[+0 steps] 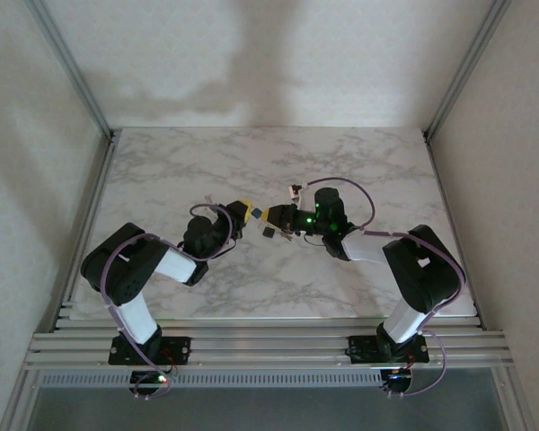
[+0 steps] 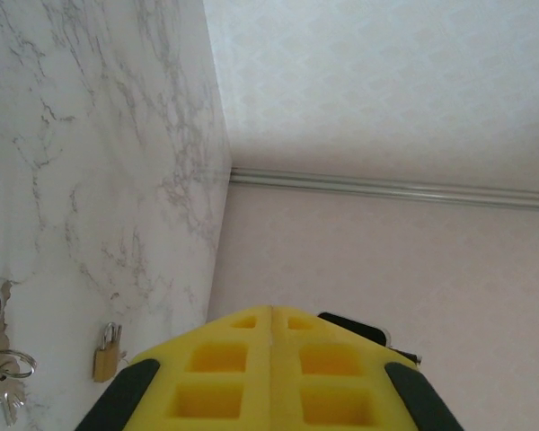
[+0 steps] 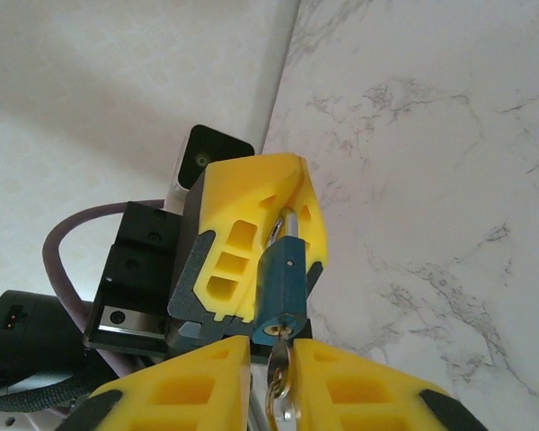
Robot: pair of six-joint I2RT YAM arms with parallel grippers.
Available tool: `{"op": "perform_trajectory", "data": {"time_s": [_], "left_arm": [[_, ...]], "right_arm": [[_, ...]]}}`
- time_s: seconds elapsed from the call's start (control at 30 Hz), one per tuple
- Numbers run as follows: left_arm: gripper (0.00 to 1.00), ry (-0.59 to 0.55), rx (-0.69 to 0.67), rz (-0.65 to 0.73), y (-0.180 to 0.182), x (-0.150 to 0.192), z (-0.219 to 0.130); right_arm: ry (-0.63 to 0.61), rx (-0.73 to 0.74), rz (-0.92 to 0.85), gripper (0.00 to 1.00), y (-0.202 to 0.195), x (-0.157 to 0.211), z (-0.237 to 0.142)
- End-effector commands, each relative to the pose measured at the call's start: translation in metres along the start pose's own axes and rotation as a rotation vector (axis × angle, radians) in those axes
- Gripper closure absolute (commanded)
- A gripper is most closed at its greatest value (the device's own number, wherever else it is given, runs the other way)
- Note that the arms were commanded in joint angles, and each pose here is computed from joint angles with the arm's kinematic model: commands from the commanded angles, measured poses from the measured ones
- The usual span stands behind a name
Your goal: Lock with the key
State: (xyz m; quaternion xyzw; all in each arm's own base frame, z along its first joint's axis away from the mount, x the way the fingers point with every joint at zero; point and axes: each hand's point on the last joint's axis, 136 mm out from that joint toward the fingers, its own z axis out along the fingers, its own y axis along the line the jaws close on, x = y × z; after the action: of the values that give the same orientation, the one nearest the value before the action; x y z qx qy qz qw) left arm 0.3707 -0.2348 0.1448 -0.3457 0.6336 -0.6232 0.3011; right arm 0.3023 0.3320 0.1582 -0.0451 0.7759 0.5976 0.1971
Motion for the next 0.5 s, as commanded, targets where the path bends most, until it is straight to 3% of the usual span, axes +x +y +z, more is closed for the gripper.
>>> {"op": "perform_trajectory", "data": {"time_s": [0.0,0.47], "left_arm": [[1.00,0.033,0.080,-0.007,-0.0213,0.0082,0.0055],[1.00,0.033,0.084,-0.015,-0.0209,0.0080,0.0054]], "right_arm": [[0.008,-0.027,-0.014,0.82,0.0050,0.0001,0.0026],[0.009,-0.021,-0.008,0.86,0.0026,0.0006,0.0031]]}}
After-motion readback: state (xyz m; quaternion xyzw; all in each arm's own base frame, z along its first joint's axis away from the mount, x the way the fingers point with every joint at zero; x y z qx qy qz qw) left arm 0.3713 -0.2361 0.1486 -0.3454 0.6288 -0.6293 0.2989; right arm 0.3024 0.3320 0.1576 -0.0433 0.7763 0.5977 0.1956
